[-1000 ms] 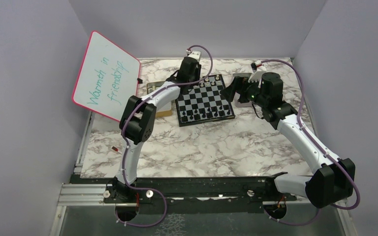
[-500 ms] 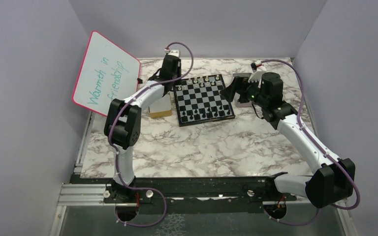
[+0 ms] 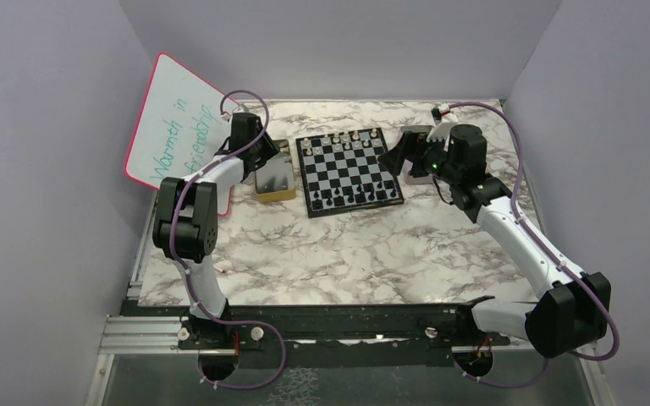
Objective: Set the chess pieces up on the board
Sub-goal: Pick up the chess piece from the storage box.
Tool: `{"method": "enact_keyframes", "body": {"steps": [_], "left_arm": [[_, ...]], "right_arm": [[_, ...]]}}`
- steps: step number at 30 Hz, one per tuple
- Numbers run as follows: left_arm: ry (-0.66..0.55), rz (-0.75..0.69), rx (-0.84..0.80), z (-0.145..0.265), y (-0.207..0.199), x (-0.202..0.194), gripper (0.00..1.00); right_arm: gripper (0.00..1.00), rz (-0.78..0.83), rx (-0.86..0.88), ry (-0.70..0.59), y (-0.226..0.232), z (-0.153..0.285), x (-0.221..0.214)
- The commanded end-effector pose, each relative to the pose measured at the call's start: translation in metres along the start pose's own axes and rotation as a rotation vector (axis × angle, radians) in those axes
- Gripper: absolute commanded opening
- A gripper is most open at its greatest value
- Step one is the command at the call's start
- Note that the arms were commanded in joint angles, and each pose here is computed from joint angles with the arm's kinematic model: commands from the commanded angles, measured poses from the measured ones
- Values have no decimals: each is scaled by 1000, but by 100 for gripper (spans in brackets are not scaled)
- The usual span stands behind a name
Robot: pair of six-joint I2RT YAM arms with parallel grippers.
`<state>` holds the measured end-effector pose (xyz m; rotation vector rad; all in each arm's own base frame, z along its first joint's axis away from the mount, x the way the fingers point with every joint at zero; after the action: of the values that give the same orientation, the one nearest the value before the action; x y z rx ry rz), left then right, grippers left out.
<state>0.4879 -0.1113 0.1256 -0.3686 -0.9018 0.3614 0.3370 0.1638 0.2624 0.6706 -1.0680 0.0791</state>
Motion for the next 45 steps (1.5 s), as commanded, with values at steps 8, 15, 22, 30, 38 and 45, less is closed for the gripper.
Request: {"method": "enact_keyframes", "body": {"steps": [8, 15, 22, 30, 38, 45], "left_arm": [[-49, 468, -159, 3, -7, 5, 36], [-52, 567, -143, -10, -3, 0, 35], [-35, 649, -105, -26, 7, -17, 33], [-20, 692, -73, -43, 13, -31, 32], [-17, 708, -49, -53, 16, -39, 31], [-80, 712, -6, -45, 19, -36, 30]], "right_arm": [[100, 4, 25, -32, 5, 4, 6], [100, 8, 21, -38, 5, 5, 8], [100, 8, 23, -38, 5, 4, 8], [100, 6, 26, -33, 4, 2, 7], [100, 12, 7, -36, 1, 2, 7], [100, 11, 0, -30, -1, 0, 5]]}}
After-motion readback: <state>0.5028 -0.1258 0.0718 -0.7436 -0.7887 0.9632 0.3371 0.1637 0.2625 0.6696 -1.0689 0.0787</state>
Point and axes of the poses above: each gripper's point midway between its finger pads, its own z axis back along the fingers, its own y axis along the line the jaws close on, x = y × z, the point moved 3 cm from there along z, back along the fingers, and after that the axes turned 4 degrees about -z, right-handed, at the moved point
